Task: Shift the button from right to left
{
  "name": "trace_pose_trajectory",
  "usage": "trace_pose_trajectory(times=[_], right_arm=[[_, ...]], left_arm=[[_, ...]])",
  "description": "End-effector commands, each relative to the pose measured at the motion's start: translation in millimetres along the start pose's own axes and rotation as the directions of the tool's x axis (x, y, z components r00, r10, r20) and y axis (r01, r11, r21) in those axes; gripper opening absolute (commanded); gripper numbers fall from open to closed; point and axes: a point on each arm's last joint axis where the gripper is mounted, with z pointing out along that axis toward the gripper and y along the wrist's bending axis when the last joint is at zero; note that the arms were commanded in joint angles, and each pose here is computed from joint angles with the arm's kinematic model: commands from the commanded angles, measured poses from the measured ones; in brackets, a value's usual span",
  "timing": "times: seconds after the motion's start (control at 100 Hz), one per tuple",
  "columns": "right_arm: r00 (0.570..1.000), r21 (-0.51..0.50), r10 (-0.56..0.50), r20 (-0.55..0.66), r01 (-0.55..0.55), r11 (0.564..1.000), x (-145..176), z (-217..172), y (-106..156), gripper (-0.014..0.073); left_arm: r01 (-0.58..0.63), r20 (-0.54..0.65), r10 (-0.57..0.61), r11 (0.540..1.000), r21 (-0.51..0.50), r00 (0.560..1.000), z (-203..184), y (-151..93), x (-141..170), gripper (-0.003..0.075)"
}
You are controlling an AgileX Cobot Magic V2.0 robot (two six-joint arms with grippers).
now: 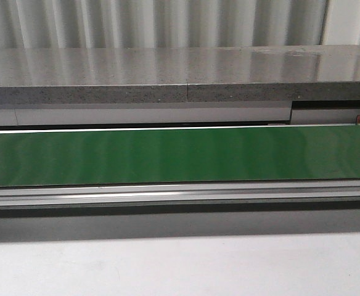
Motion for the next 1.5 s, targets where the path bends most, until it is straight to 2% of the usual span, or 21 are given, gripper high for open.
trace_pose_trajectory(times=[0.0,0.16,0.23,0.28,0.37,0.4,0.47,0.59,0.74,0.86,0.93,1.12,1.19,1.3,1.49], right_arm=[[0.998,-0.029,0.006,0.060,-0.005,1.000,-5.2,-10.3,6.4,0.0253],[1.000,-0.027,0.017,0.003,-0.017,1.000,-8.4,10.1,4.4,0.0253],[1.000,-0.026,0.018,-0.002,-0.018,1.000,-8.9,12.4,4.1,0.0281],[1.000,-0.026,0.018,-0.002,-0.018,1.000,-8.9,12.4,4.1,0.0335],[1.000,-0.029,0.017,-0.002,-0.017,0.999,-8.1,10.3,4.7,0.0489],[1.000,-0.035,0.006,-0.003,-0.006,0.999,-7.5,9.2,5.3,0.0546],[0.999,-0.071,-0.047,0.004,0.047,0.996,-5.6,3.3,9.1,0.0619],[0.993,-0.130,-0.105,0.048,0.111,0.985,0.0,-16.9,16.8,0.0626],[0.976,-0.126,-0.174,0.128,0.190,0.974,9.4,-46.9,21.5,0.0622],[0.959,-0.120,-0.214,0.187,0.239,0.964,17.0,-64.6,32.1,0.0554],[0.942,-0.104,-0.265,0.205,0.290,0.951,22.9,-71.4,42.0,0.0467],[0.892,-0.077,-0.401,0.208,0.424,0.903,43.8,-75.6,69.2,0.0104],[0.880,-0.084,-0.425,0.213,0.450,0.889,52.9,-75.4,75.4,0.0006],[0.856,-0.075,-0.454,0.248,0.485,0.872,66.2,-77.5,79.8,-0.0068],[0.819,-0.042,-0.471,0.328,0.511,0.858,91.3,-81.1,73.9,-0.0066]], left_arm=[[0.014,0.070,-0.014,1.000,0.003,0.997,-0.2,-0.7,4.3,-0.0020],[0.014,0.070,-0.014,1.000,0.003,0.997,-0.2,-0.7,4.3,-0.0020],[0.014,0.070,-0.014,1.000,0.003,0.997,-0.2,-0.7,4.3,-0.0020],[0.014,0.070,-0.014,1.000,0.003,0.997,-0.2,-0.7,4.3,-0.0020],[0.014,0.070,-0.014,1.000,0.003,0.997,-0.2,-0.7,4.3,-0.0020],[0.014,0.070,-0.014,1.000,0.003,0.997,-0.2,-0.7,4.3,-0.0020],[0.014,0.070,-0.014,1.000,0.003,0.997,-0.2,-0.7,4.3,-0.0020],[0.014,0.070,-0.014,1.000,0.003,0.997,-0.2,-0.7,4.3,-0.0020],[0.014,0.070,-0.014,1.000,0.003,0.997,-0.2,-0.7,4.3,-0.0020],[0.014,0.070,-0.014,1.000,0.003,0.997,-0.2,-0.7,4.3,-0.0020],[0.014,0.070,-0.014,1.000,0.003,0.997,-0.2,-0.7,4.3,-0.0020],[0.014,0.070,-0.014,1.000,0.003,0.997,-0.2,-0.7,4.3,-0.0020],[0.014,0.070,-0.014,1.000,0.003,0.997,-0.2,-0.7,4.3,-0.0020],[0.014,0.070,-0.014,1.000,0.003,0.997,-0.2,-0.7,4.3,-0.0020],[0.014,0.070,-0.014,1.000,0.003,0.997,-0.2,-0.7,4.3,-0.0020]])
